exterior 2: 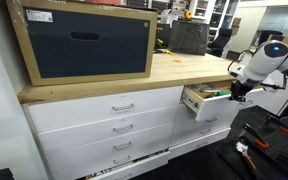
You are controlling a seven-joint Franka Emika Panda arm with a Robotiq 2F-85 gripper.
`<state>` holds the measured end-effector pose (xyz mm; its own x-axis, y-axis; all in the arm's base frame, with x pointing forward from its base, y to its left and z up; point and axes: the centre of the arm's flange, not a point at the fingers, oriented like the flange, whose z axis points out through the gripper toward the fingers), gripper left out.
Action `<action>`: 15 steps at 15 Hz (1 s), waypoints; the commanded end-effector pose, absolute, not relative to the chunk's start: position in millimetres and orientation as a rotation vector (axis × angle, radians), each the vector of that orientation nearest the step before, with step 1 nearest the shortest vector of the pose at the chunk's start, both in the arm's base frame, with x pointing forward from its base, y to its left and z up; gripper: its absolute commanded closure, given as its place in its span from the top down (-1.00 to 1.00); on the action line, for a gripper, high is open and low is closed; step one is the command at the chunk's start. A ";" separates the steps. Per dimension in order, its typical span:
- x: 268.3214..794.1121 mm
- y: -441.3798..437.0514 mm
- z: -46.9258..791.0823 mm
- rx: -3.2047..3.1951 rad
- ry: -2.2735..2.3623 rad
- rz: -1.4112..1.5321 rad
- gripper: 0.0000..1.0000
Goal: Close the topmost drawers.
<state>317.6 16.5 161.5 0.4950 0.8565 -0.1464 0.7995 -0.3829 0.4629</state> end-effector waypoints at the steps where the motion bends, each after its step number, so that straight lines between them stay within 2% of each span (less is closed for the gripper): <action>1: 305.0 17.6 178.1 2.259 1.377 0.223 -1.00; 9: 336.5 27.0 174.5 2.239 1.400 0.171 -1.00; 15: 387.4 33.5 161.0 2.315 1.333 0.033 -1.00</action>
<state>345.7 23.2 163.2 0.5091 0.8415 -0.1808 0.8185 -0.4083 0.4042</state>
